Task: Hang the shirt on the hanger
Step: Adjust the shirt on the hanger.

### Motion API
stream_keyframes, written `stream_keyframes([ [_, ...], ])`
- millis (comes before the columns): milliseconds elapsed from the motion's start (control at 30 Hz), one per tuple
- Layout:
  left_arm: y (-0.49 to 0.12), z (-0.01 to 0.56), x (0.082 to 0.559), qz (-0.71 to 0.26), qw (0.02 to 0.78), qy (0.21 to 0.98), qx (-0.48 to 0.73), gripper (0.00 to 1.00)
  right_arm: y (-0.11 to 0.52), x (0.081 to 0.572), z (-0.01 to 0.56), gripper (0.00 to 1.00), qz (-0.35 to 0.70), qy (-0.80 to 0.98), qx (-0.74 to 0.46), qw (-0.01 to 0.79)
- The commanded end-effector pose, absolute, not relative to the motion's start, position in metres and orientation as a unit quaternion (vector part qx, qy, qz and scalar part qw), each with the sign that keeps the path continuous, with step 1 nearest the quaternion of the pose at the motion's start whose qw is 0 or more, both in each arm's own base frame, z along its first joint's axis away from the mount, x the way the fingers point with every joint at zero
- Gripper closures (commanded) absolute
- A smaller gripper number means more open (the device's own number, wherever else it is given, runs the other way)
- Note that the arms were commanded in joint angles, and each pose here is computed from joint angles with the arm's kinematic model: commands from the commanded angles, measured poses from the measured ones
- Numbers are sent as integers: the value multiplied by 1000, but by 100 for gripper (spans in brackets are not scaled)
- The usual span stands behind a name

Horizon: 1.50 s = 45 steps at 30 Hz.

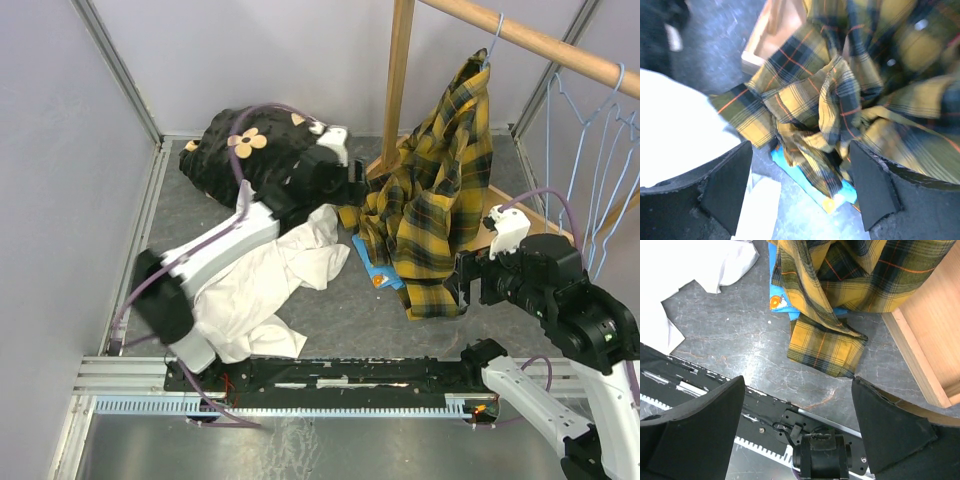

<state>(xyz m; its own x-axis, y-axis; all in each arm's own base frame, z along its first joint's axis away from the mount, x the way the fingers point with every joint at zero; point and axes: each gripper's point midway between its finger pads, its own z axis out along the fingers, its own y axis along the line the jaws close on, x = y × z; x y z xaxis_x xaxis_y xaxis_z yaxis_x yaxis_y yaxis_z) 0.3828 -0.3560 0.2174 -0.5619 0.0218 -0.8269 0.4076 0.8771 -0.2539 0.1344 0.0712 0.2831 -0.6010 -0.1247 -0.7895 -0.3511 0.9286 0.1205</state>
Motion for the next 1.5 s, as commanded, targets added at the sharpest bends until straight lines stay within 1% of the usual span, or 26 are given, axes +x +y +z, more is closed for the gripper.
stream_keyframes([
  [0, -310, 279, 349, -237, 532, 807, 95, 13, 75, 149, 286, 5, 140, 881, -96, 442],
  [100, -296, 254, 310, -254, 515, 813, 94, 10, 66, 149, 279, 5, 127, 885, -58, 444],
  [167, -303, 238, 277, -275, 508, 810, 103, 10, 58, 148, 275, 5, 110, 887, -40, 446],
  [333, -354, 213, 195, -342, 507, 777, 148, 10, 50, 142, 270, 5, 98, 891, -31, 441],
  [433, -386, 197, 171, -373, 500, 763, 166, 10, 49, 139, 269, 5, 99, 891, -31, 442],
  [600, -438, 165, 153, -396, 479, 757, 199, 12, 51, 133, 268, 5, 110, 891, -29, 439],
  [700, -463, 150, 153, -396, 475, 756, 216, 13, 54, 132, 269, 5, 119, 891, -33, 437],
  [800, -480, 138, 160, -385, 479, 757, 222, 13, 57, 132, 269, 5, 120, 894, -46, 429],
  [1000, -509, 105, 162, -372, 459, 770, 242, 12, 55, 129, 268, 5, 114, 898, -57, 420],
  [1100, -518, 93, 161, -372, 447, 776, 245, 16, 56, 130, 268, 5, 116, 896, -53, 424],
  [1167, -521, 89, 161, -374, 441, 779, 243, 22, 57, 131, 269, 5, 117, 896, -54, 425],
  [1267, -521, 86, 160, -374, 433, 785, 239, 41, 57, 133, 267, 5, 112, 898, -59, 420],
  [1333, -518, 86, 161, -373, 430, 787, 238, 58, 56, 134, 266, 5, 108, 899, -61, 420],
  [1400, -513, 88, 163, -373, 429, 788, 235, 84, 57, 134, 266, 5, 110, 898, -62, 422],
  [1433, -510, 92, 164, -375, 429, 788, 232, 94, 57, 135, 266, 5, 112, 897, -62, 424],
  [1467, -507, 98, 164, -378, 430, 787, 229, 97, 56, 135, 267, 5, 112, 895, -60, 428],
])
